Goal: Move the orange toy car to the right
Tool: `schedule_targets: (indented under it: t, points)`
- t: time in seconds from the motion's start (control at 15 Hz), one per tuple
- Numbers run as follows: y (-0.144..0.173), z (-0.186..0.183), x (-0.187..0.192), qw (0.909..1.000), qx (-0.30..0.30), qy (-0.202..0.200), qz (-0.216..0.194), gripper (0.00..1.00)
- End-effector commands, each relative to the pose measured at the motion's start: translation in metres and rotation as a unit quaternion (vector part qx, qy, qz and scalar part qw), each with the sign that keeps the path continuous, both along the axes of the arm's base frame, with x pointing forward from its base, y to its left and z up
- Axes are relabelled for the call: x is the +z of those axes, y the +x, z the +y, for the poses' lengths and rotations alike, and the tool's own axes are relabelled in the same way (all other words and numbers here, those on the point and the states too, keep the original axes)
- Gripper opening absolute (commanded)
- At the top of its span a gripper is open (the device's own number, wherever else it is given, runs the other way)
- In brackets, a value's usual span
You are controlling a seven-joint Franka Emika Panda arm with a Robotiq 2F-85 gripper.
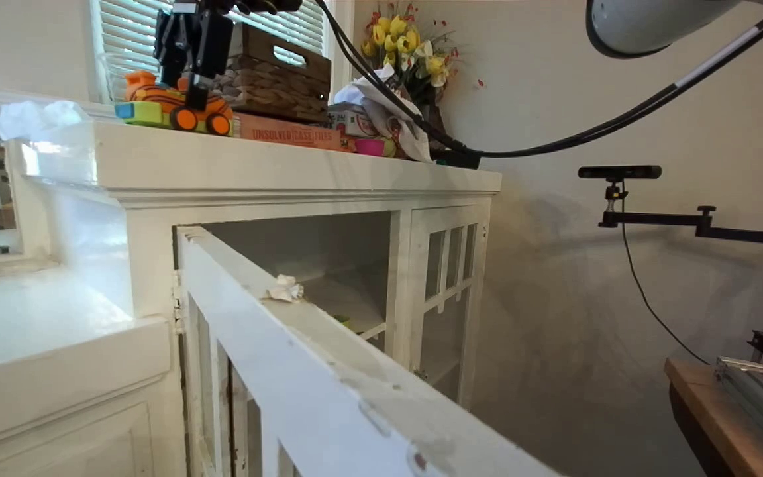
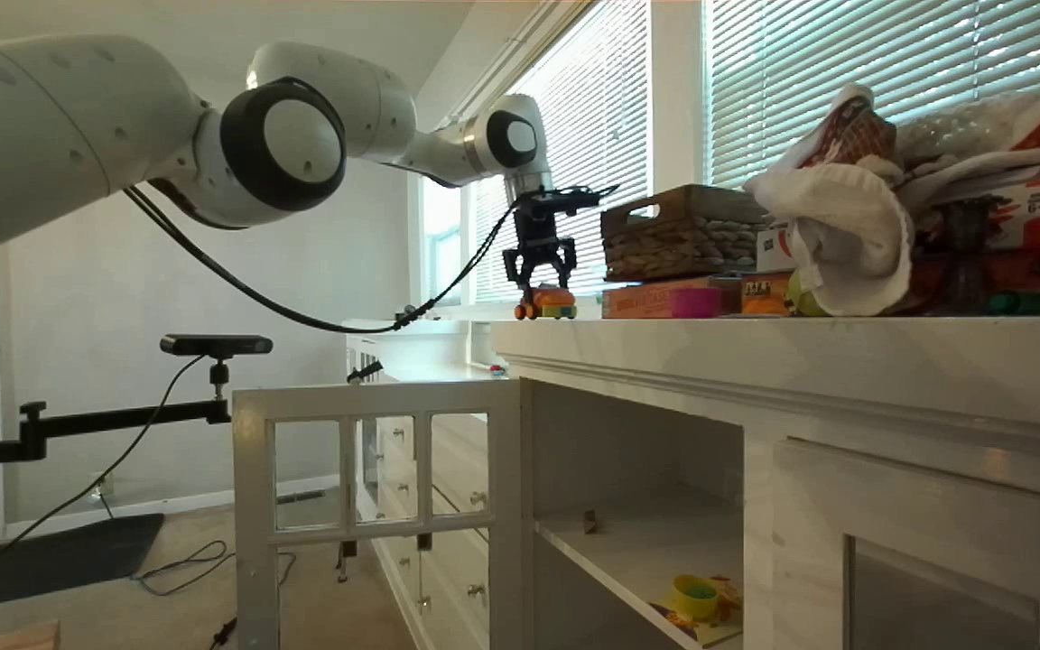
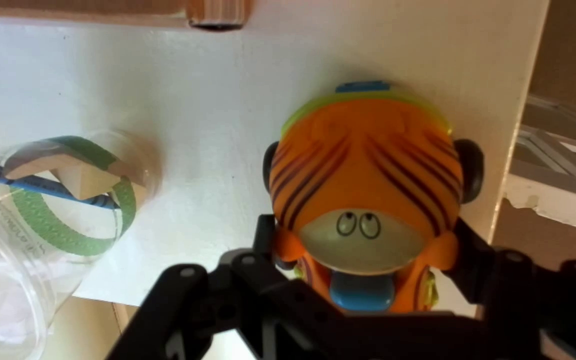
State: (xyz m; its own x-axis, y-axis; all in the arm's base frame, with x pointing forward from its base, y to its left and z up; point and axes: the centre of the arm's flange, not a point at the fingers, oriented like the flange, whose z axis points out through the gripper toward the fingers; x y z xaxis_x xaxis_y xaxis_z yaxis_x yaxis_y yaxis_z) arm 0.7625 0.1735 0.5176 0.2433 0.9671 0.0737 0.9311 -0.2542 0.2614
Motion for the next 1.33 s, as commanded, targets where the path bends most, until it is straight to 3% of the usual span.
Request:
schedule_targets:
  t: [0.0,1.27]
  points:
    - [0.035,0.004,0.017,1.0000,-0.001,-0.007,0.002,0.55]
    - [0.010,-0.018,0.013,0.9999,-0.010,-0.005,0.012,0.55]
